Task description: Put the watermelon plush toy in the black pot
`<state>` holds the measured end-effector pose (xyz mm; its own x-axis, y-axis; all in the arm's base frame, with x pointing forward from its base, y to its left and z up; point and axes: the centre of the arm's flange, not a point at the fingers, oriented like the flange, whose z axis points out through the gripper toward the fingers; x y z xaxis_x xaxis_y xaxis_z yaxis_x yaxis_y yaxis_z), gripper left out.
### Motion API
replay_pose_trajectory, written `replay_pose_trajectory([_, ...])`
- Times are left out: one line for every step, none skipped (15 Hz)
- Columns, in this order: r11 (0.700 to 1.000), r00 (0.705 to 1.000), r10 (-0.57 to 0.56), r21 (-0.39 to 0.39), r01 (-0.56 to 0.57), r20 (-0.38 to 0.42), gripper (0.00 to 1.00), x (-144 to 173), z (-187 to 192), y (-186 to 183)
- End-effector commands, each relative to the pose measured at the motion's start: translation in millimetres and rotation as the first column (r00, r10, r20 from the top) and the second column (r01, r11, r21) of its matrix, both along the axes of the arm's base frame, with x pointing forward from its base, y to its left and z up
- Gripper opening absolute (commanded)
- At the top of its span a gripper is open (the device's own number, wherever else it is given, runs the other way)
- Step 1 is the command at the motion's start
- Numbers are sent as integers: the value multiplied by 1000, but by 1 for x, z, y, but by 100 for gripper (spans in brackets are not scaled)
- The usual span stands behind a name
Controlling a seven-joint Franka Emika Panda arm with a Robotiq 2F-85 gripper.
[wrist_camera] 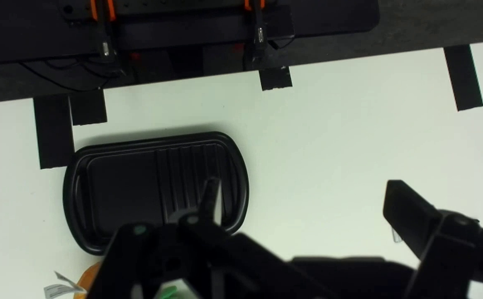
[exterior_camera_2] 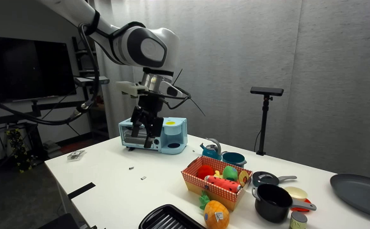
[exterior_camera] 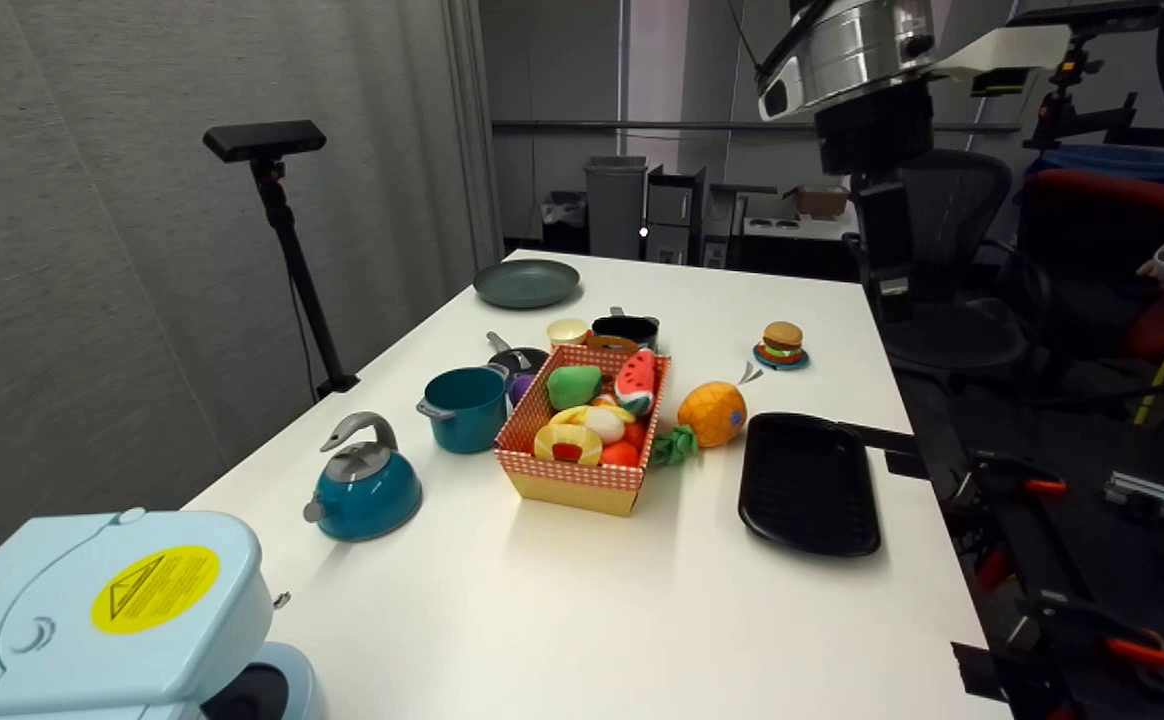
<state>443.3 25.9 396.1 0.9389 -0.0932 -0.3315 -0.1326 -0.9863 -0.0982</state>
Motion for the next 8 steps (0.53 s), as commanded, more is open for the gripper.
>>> replay_pose_trajectory([996,995,-85,21,84,51,100,24,-4,-18])
replay_pose_trajectory([995,993,-100,14,99,68,100,28,-6,-23])
replay_pose_trajectory([993,990,-114,9,114,86,100,32,-7,-28])
replay_pose_trajectory([991,986,-130,2,130,103,100,35,-8,-33])
replay_pose_trajectory([989,982,-145,0,146,117,100,38,-10,-38])
replay_pose_trajectory([987,978,-161,-3,163,130,100,42,-11,-44])
replay_pose_trajectory([984,975,-174,-3,176,141,100,45,-13,-53])
replay_pose_trajectory([981,970,-189,-4,192,151,100,48,-15,-59])
